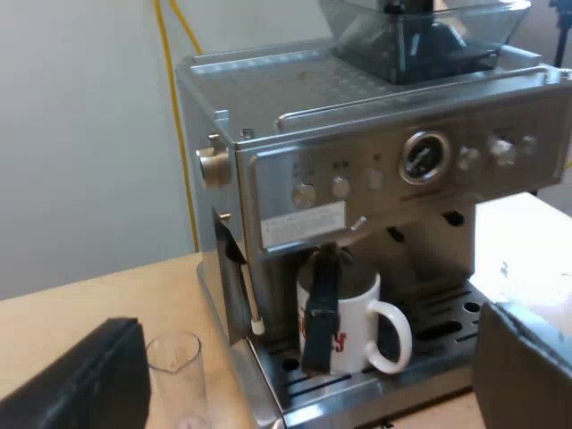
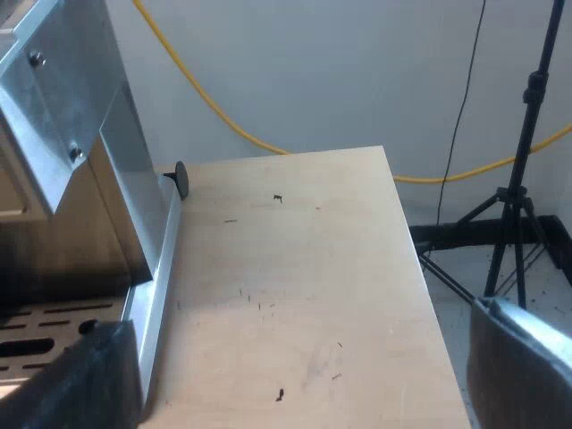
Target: Place mug into machine
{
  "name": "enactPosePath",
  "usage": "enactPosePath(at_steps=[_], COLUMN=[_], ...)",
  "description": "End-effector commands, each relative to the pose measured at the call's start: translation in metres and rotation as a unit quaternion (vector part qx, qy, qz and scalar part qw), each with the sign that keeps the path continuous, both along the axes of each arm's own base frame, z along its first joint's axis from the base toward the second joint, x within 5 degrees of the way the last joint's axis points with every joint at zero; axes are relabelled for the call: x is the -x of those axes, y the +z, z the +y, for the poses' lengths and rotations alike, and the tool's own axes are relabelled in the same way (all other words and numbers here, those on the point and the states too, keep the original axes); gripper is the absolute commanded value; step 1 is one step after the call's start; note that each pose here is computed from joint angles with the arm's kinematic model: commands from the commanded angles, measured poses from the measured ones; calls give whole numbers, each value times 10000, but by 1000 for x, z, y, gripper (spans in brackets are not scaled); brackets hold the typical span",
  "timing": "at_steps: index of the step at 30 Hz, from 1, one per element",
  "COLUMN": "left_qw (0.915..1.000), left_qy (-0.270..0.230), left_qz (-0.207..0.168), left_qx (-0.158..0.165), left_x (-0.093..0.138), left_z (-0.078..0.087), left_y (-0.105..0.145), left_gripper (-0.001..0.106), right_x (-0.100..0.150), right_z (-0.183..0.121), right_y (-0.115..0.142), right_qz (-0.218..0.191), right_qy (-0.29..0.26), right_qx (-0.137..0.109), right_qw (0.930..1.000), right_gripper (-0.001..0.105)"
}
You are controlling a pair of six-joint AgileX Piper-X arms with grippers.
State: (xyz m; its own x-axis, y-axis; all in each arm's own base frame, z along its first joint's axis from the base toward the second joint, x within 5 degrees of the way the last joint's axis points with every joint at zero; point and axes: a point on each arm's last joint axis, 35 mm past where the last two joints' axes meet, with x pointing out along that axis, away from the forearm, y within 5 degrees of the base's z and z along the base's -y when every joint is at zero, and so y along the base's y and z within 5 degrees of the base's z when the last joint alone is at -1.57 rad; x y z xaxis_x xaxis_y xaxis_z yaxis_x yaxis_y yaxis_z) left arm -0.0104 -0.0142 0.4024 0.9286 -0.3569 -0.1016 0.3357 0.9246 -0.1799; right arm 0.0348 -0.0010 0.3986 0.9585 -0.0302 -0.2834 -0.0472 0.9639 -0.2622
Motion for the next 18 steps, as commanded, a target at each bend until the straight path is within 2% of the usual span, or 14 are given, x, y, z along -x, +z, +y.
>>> enactPosePath(at_steps=[1, 3, 13, 16, 18], left_qw=[9999, 9998, 9963, 9936, 9932], left_qy=[-28, -28, -26, 7, 6], left_qz=[-148, -176, 853, 1133, 1166], left_qx=[-1, -2, 33, 2, 5], left_x=[20, 32, 38, 40, 41], left_z=[-1, -1, -2, -2, -2], left_y=[-4, -9, -30, -36, -37], left_gripper=[89, 89, 89, 89, 89], right_x=[21, 30, 74, 75, 78], right_z=[-1, -1, -3, -3, -3], right_y=[-7, -12, -28, -33, -36], right_qz=[-19, 0, -131, 69, 261], right_qy=[42, 42, 41, 43, 4], right_qx=[72, 73, 68, 75, 84], right_qw=[10000, 10000, 9999, 9999, 9996], right_gripper=[89, 89, 89, 89, 89])
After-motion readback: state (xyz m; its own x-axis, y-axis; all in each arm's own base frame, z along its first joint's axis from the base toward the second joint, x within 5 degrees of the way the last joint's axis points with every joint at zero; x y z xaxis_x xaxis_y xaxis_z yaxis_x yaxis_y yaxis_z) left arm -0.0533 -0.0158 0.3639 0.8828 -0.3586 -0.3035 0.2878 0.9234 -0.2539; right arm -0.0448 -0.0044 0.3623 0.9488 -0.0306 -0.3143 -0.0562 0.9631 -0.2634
